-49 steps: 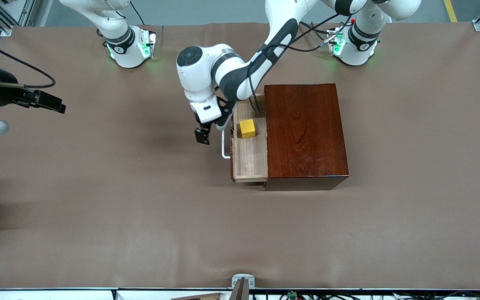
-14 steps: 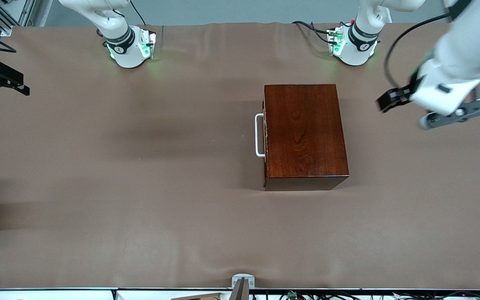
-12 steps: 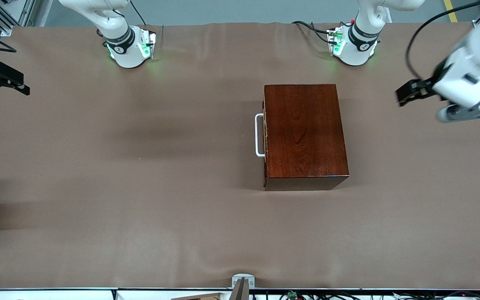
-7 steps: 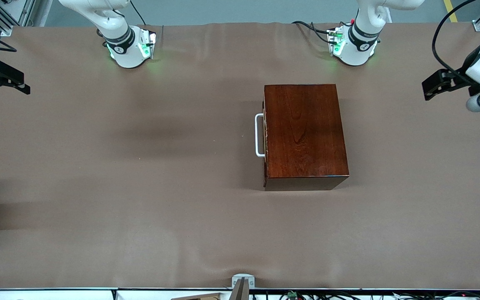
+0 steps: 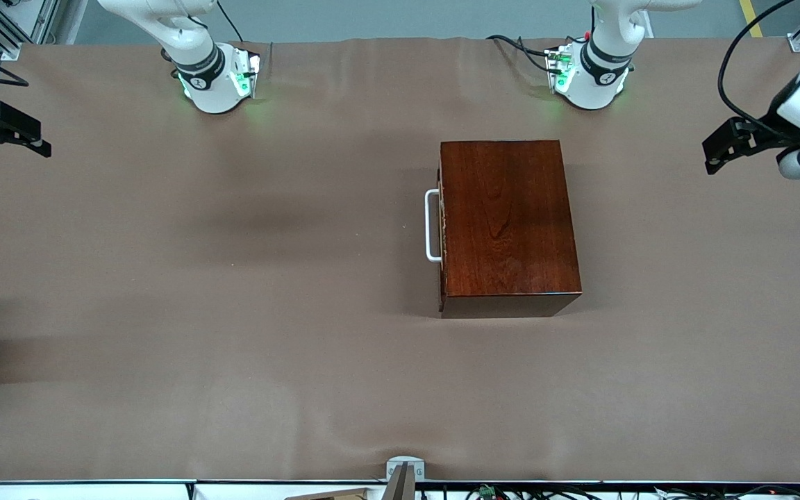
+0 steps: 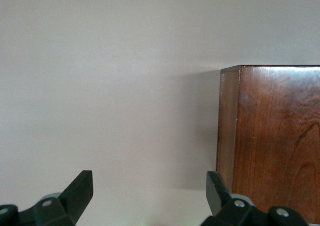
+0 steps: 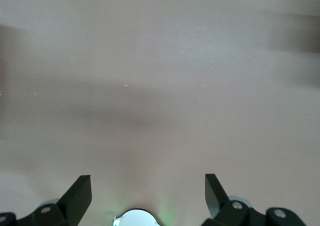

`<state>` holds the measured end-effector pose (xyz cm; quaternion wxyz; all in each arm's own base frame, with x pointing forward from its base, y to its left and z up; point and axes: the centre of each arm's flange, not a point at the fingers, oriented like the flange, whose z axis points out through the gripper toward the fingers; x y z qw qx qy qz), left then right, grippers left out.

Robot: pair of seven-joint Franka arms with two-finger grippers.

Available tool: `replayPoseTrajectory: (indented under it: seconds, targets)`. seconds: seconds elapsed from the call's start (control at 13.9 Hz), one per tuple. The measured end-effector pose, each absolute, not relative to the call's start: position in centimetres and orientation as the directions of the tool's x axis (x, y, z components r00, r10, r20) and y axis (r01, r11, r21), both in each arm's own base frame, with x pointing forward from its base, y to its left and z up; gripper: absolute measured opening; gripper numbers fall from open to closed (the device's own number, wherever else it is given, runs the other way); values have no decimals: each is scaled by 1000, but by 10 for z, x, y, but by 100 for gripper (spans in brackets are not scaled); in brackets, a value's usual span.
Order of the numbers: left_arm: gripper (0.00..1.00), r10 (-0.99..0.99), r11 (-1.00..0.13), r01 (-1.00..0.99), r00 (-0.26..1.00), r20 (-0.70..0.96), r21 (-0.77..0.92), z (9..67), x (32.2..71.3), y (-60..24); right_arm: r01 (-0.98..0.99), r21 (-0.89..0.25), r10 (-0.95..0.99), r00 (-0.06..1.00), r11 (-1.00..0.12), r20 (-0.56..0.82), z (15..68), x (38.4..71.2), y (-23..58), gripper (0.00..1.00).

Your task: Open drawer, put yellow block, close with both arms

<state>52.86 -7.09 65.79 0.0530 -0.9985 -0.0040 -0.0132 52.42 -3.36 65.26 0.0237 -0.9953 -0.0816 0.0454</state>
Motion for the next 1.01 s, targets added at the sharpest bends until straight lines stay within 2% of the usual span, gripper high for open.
replayPoseTrajectory:
  seconds: [0.36, 1.01]
  targets:
    - [100, -1, -992, 5, 999, 53, -123, 659, 498, -80, 160, -56, 165, 982, -985, -94, 652, 523, -33, 100]
    - [100, 39, -998, 40, 999, 36, -42, 669, 494, -66, 161, -58, 166, 981, -985, -103, 651, 522, -33, 100]
